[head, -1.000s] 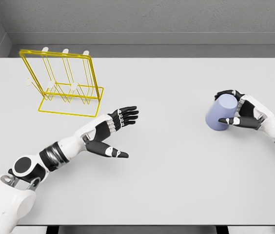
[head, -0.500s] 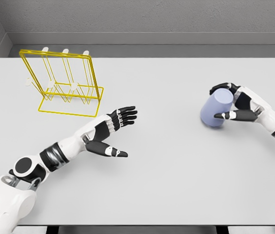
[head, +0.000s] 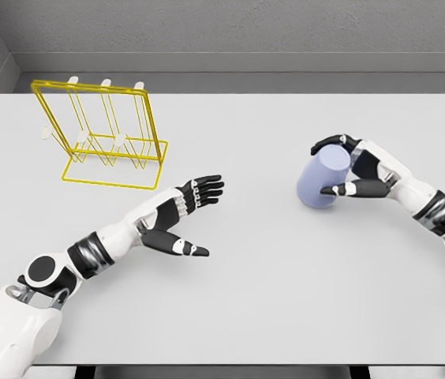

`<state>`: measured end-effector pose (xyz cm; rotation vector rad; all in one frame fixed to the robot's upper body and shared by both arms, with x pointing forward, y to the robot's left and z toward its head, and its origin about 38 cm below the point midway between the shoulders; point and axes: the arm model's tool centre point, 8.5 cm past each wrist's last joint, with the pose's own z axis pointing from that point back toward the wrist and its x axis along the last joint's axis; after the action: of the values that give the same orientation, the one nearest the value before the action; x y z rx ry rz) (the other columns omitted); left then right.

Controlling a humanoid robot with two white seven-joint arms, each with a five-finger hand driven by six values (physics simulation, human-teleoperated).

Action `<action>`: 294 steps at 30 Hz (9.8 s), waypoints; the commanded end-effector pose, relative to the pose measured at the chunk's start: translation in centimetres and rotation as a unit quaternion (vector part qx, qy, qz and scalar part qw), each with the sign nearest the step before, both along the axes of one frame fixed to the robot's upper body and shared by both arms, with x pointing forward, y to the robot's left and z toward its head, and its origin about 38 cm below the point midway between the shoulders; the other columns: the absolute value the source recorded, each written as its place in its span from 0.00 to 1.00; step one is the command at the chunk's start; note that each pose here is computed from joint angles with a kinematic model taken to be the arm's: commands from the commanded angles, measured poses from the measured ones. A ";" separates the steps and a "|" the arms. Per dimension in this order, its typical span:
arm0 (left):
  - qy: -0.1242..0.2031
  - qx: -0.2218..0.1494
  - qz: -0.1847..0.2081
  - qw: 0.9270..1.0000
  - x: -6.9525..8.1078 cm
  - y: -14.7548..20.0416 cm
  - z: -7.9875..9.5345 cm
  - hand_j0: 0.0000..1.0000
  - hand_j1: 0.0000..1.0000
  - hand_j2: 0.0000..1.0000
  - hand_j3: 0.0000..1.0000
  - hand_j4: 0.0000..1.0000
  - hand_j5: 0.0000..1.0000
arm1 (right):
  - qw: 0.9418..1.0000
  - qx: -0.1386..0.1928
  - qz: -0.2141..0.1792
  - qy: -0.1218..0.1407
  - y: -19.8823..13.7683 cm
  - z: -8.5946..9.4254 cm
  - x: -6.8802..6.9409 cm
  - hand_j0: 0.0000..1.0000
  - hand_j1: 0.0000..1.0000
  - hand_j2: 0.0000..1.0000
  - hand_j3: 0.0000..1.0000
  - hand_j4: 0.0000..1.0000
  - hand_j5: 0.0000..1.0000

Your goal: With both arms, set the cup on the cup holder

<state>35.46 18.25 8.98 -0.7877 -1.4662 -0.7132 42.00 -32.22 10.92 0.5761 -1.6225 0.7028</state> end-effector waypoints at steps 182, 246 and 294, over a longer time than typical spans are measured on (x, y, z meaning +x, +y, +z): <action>-0.153 -0.072 0.077 0.982 0.1 3.3 7.7 0.47 0.47 0.47 0.47 0.47 0.47 | 0.907 -0.374 -0.004 -0.194 -7.7 8.8 3.1 1.00 1.00 1.00 1.00 1.00 1.00; -0.145 -0.056 0.144 0.977 7.2 12.8 13.7 0.44 0.44 0.44 0.44 0.44 0.44 | 0.909 -0.368 0.005 -0.197 -6.6 8.4 3.3 1.00 1.00 1.00 1.00 1.00 1.00; -0.342 -0.064 0.061 0.935 -2.4 13.5 15.2 1.00 1.00 1.00 1.00 1.00 1.00 | 0.909 -0.367 0.005 -0.198 -6.5 8.4 3.4 1.00 1.00 1.00 1.00 1.00 1.00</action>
<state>34.40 32.09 23.02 -0.5458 -2.0829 -0.7303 45.38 -38.63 19.20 -0.1228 -1.5523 1.4232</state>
